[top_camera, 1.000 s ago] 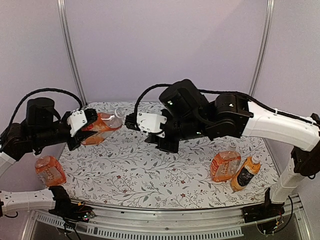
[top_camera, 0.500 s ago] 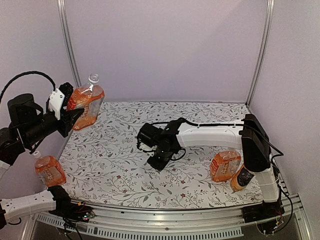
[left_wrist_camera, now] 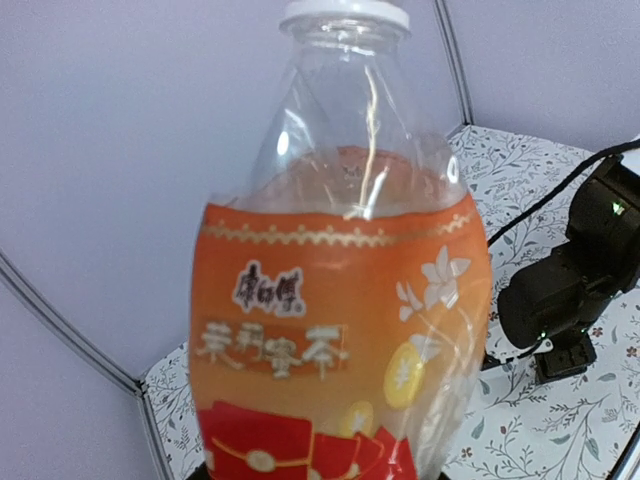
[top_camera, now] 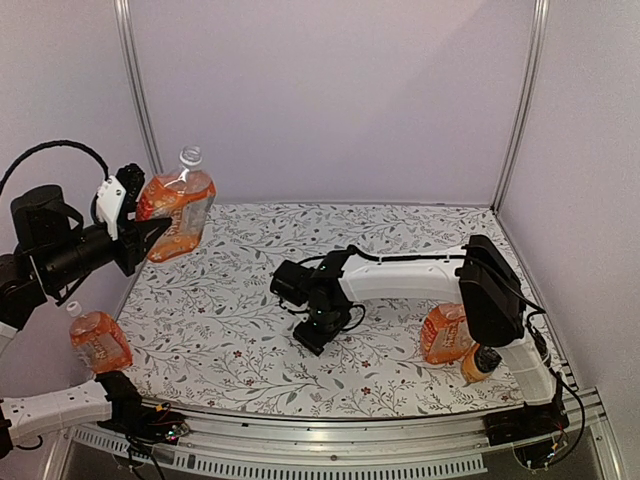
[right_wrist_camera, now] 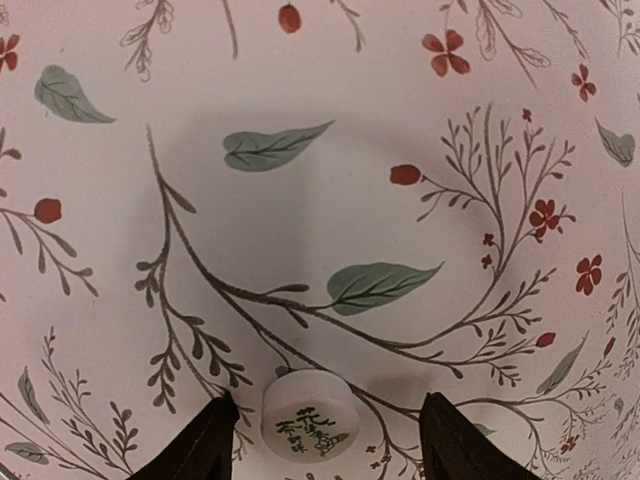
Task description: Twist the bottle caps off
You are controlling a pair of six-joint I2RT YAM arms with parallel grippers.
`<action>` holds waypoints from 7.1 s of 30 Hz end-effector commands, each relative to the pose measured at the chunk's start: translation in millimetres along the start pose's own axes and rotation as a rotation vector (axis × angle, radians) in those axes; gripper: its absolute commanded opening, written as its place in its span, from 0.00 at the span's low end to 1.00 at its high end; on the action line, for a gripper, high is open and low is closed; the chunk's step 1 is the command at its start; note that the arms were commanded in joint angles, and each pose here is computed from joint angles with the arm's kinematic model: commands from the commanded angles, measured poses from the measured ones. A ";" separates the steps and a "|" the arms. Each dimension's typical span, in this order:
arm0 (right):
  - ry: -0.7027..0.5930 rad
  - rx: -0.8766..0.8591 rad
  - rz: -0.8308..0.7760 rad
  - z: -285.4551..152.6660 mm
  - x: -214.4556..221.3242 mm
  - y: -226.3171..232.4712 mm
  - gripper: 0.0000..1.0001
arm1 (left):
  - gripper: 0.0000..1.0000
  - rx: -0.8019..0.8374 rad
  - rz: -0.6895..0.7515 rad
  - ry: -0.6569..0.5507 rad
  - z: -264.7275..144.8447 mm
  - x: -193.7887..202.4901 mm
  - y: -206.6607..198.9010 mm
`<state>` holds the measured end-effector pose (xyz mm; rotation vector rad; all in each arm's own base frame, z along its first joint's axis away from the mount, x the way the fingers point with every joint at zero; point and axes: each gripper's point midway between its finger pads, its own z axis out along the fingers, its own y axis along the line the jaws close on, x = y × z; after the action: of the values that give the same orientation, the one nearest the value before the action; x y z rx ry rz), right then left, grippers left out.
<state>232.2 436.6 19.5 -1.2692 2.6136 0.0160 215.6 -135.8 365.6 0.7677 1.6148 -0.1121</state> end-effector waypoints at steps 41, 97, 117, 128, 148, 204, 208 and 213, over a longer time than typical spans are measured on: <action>-1.269 -0.715 -0.565 -457.9 -89.1 123.6 0.64 | 0.14 0.732 -0.015 -0.147 -52.9 -43.0 -106.0; -0.799 0.238 0.571 -78.5 -144.6 -326.5 0.68 | 1.00 0.285 0.040 -0.014 -0.9 1.4 -42.9; -0.863 0.205 0.471 -171.0 -140.3 -314.4 0.99 | 1.00 0.256 0.056 0.038 4.4 18.1 -40.3; -0.837 0.007 0.258 -231.9 -125.0 -229.9 0.99 | 1.00 0.236 0.417 0.714 -12.8 169.0 -13.3; -0.753 -0.028 0.169 -241.0 -79.8 -151.1 0.99 | 1.00 -0.029 -0.461 1.090 -110.8 204.9 61.6; -1.007 -0.196 -0.146 -316.2 -97.9 -21.5 0.99 | 0.00 0.236 -0.196 0.516 -43.6 18.8 46.9; -1.134 -0.240 -0.197 -333.4 -131.2 3.3 0.99 | 0.00 0.408 -0.077 0.556 -12.6 1.0 2.5; -1.149 -0.250 -0.222 -320.7 -165.4 21.3 0.99 | 0.00 0.465 0.064 0.590 11.1 -10.6 -28.0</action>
<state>241.2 514.1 364.4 -1.0937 1.5685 0.7670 229.6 -172.3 414.7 1.2159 1.8566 -0.2914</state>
